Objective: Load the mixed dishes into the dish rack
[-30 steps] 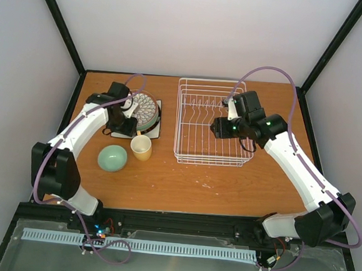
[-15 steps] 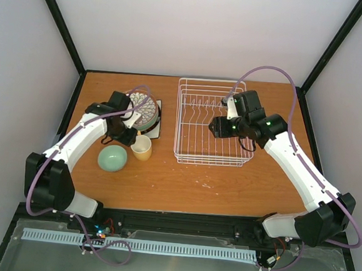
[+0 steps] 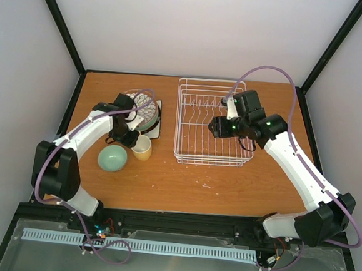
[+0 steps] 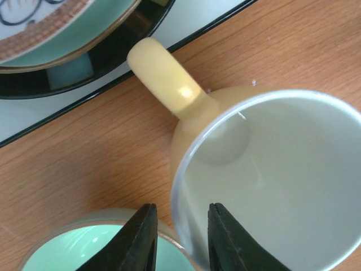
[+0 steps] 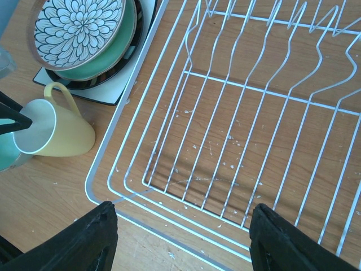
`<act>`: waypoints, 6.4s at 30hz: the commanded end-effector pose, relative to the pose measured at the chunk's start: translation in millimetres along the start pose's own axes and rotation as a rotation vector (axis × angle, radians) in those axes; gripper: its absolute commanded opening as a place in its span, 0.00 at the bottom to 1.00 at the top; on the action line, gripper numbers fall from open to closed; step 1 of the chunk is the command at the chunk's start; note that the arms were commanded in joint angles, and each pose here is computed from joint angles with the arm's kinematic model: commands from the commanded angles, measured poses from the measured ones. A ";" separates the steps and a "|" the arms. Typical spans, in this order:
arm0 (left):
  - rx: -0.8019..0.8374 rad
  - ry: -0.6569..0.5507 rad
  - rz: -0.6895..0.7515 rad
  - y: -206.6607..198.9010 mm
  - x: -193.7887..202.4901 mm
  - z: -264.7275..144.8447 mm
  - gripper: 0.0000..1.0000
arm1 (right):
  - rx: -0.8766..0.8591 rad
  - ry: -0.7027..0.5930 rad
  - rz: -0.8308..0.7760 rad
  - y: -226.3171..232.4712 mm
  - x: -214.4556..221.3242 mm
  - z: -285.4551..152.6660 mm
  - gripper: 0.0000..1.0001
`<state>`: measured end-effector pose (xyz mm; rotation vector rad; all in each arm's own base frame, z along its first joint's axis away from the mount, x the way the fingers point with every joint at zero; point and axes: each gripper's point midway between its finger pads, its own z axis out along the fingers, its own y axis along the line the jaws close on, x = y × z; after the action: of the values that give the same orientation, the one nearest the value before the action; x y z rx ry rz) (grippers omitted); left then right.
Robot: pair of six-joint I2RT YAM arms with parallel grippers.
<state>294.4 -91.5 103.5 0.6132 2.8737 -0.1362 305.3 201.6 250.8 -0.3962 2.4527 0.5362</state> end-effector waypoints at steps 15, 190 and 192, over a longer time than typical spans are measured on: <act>-0.002 -0.023 0.080 -29.6 -28.9 -15.5 0.01 | 0.026 -0.015 -0.014 -4.2 1.3 -2.4 0.64; -1.018 -0.836 0.541 -183.0 -35.0 -237.2 0.01 | -0.935 0.396 0.246 155.6 -27.4 -35.3 0.03; -1.018 -0.836 0.540 -181.4 -33.8 -236.0 0.01 | -0.940 0.398 0.247 156.5 -27.3 -37.5 0.03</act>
<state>207.5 -246.4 320.1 0.9157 1.6596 0.8504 268.4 326.2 321.6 -0.5548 2.4803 1.8403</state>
